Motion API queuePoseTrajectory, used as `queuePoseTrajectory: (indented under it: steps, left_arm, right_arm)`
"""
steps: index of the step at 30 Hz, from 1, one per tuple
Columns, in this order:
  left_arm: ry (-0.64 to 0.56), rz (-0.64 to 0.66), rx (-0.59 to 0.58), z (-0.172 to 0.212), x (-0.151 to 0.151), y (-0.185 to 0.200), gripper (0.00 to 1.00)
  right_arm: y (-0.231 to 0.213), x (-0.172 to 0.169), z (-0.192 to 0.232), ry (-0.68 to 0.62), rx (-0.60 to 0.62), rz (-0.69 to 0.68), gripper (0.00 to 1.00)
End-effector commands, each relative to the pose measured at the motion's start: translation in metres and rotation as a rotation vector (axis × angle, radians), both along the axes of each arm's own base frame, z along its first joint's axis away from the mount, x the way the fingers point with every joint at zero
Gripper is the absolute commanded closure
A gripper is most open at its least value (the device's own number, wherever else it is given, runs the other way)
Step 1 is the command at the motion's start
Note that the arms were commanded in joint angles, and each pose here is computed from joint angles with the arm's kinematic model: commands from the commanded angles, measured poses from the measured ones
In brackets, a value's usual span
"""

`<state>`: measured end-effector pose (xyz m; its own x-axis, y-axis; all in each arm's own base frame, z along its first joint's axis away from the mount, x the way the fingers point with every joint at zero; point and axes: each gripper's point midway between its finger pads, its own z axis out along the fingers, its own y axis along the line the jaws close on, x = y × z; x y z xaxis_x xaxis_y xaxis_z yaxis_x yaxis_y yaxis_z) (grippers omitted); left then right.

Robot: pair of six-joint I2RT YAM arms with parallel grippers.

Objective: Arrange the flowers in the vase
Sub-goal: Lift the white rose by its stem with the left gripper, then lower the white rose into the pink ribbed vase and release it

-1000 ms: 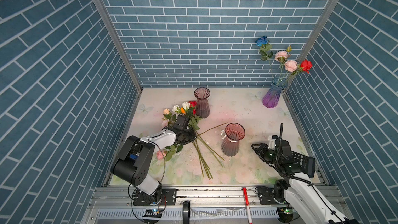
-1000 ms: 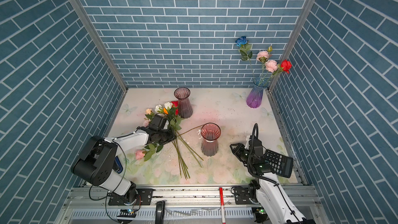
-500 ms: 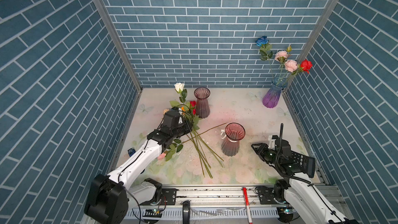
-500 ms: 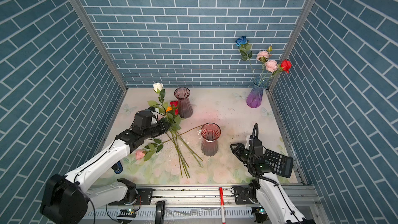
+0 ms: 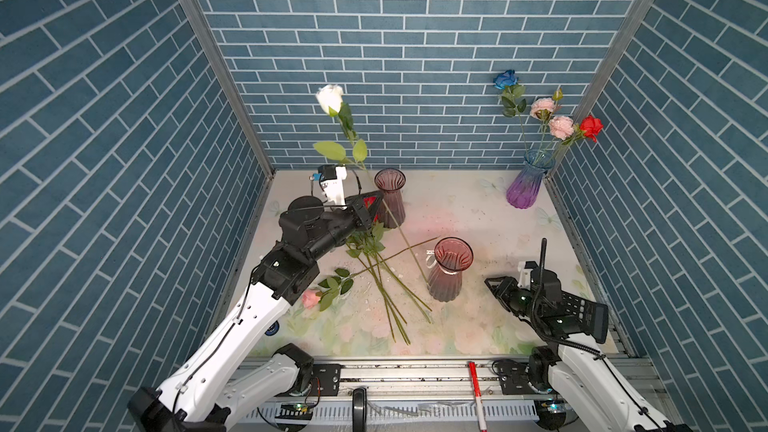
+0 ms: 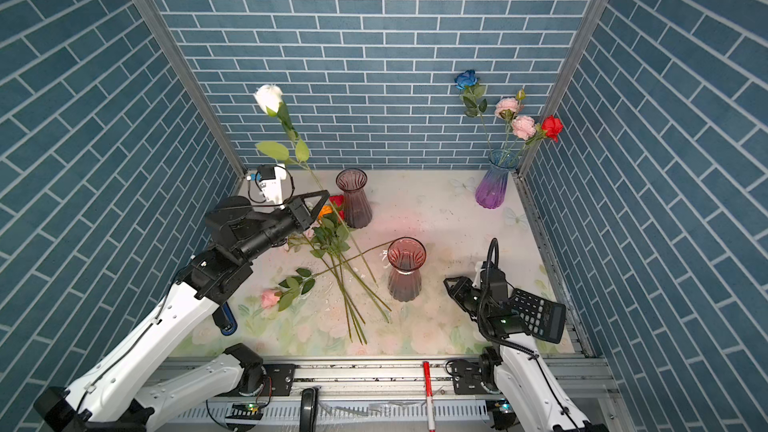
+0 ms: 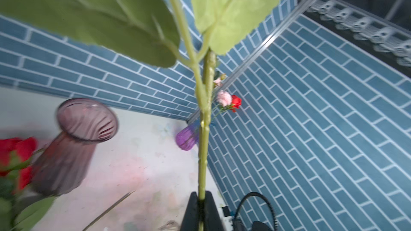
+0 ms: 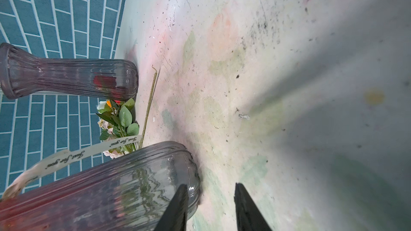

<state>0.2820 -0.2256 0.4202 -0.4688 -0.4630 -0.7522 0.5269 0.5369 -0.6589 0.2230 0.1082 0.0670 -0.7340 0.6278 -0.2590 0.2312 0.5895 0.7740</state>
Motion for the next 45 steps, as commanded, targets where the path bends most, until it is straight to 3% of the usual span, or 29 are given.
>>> queuePoseTrajectory:
  steps: [1,10,17,26,40,42,45]
  left_arm:
    - [-0.149,-0.013,0.107,0.028,-0.003,-0.024,1.00]
    - [-0.243,-0.060,0.143,0.038,0.010,-0.078,1.00]
    - [-0.355,-0.065,0.205,0.038,0.003,-0.111,1.00]
    - [-0.400,-0.057,0.202,0.063,0.003,-0.121,1.00]
    - [-0.353,-0.133,0.367,-0.009,-0.003,-0.144,0.95]
    - [-0.345,-0.171,0.438,-0.022,-0.010,-0.154,0.88]
    - [-0.277,-0.215,0.575,-0.046,-0.014,-0.157,0.49]
  right_arm:
    - [-0.001,0.001,0.001,0.012,0.023,-0.021,0.63]
    - [-0.002,0.000,0.004,-0.003,0.025,-0.024,0.63]
    - [-0.001,0.000,0.003,-0.002,0.031,-0.017,0.63]
    - [-0.001,0.000,0.004,-0.002,0.037,-0.016,0.63]
    - [-0.002,-0.001,0.005,-0.006,0.042,-0.019,0.63]
    - [-0.002,-0.002,0.004,-0.003,0.042,-0.020,0.63]
    - [-0.003,-0.001,0.004,-0.001,0.040,-0.023,0.63]
